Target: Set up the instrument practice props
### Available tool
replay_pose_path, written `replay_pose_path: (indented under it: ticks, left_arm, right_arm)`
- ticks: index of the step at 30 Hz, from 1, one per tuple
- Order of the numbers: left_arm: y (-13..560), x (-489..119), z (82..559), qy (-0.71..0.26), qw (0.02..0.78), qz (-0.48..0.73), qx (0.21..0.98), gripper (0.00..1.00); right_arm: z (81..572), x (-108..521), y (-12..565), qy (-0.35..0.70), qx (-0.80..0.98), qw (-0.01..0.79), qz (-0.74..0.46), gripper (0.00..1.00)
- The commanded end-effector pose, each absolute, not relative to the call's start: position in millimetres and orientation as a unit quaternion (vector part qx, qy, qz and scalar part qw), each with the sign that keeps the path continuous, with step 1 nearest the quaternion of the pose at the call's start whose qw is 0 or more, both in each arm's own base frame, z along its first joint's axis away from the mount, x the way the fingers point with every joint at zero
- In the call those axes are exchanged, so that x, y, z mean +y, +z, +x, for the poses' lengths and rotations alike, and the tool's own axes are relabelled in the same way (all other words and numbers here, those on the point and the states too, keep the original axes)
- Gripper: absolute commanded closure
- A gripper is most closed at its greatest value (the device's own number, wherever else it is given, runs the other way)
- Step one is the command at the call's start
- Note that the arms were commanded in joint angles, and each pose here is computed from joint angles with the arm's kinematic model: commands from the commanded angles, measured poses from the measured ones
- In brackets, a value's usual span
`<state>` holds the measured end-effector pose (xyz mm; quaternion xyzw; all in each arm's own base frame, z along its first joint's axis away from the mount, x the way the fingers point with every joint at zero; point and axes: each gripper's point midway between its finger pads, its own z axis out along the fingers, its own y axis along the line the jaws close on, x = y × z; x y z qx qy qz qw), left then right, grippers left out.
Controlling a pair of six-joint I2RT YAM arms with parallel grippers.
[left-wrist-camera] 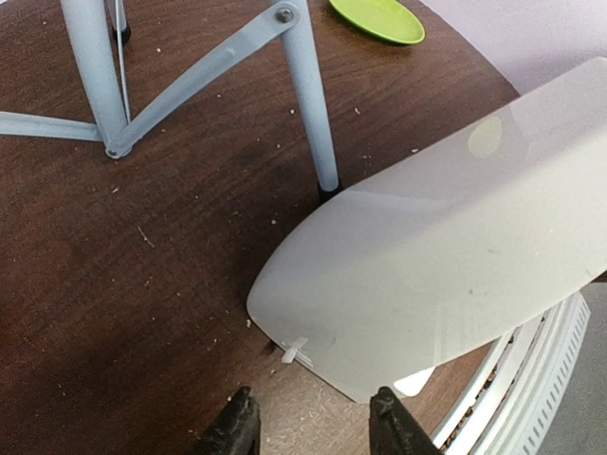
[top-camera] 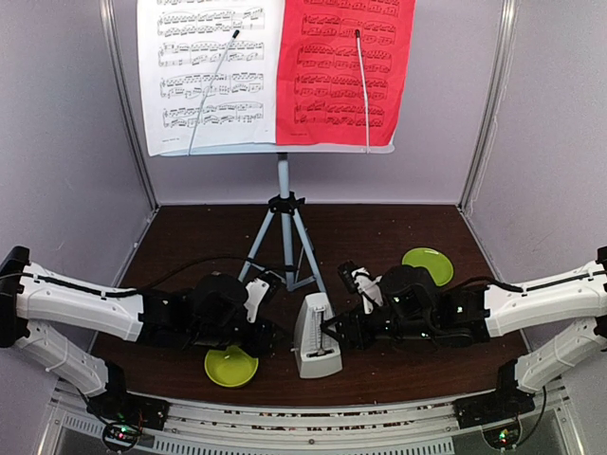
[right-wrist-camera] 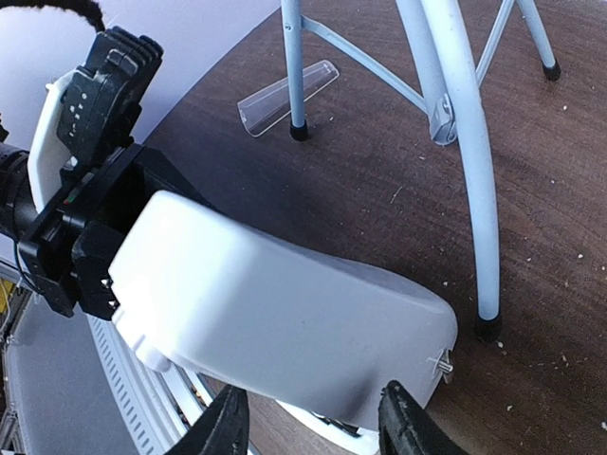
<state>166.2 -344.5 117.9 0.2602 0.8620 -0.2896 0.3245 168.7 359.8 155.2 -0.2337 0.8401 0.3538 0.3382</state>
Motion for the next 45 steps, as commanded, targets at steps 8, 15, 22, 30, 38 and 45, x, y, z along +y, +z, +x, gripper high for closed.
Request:
replay_pose_path:
  ticks: [8, 15, 22, 30, 38, 45]
  left_arm:
    - [125, -336, 168, -0.282, 0.339, 0.253, 0.861, 0.59]
    - [129, -333, 171, -0.276, 0.348, 0.252, 0.86, 0.58]
    - [138, -326, 177, -0.266, 0.37, 0.239, 0.858, 0.58]
    - [145, -321, 182, -0.258, 0.386, 0.234, 0.854, 0.58]
    - [148, -317, 184, -0.248, 0.393, 0.234, 0.854, 0.55]
    - [151, -312, 186, -0.239, 0.402, 0.234, 0.852, 0.55]
  right_arm:
    - [171, 341, 150, 0.339, 0.845, 0.352, -0.217, 0.63]
    - [160, 344, 154, 0.354, 0.836, 0.348, -0.235, 0.44]
    - [150, 352, 167, 0.344, 0.825, 0.364, -0.262, 0.24]
    - [155, 361, 181, 0.324, 0.825, 0.384, -0.258, 0.16]
    - [165, 361, 190, 0.299, 0.829, 0.4, -0.251, 0.09]
    - [178, 328, 183, 0.224, 0.845, 0.419, -0.247, 0.07]
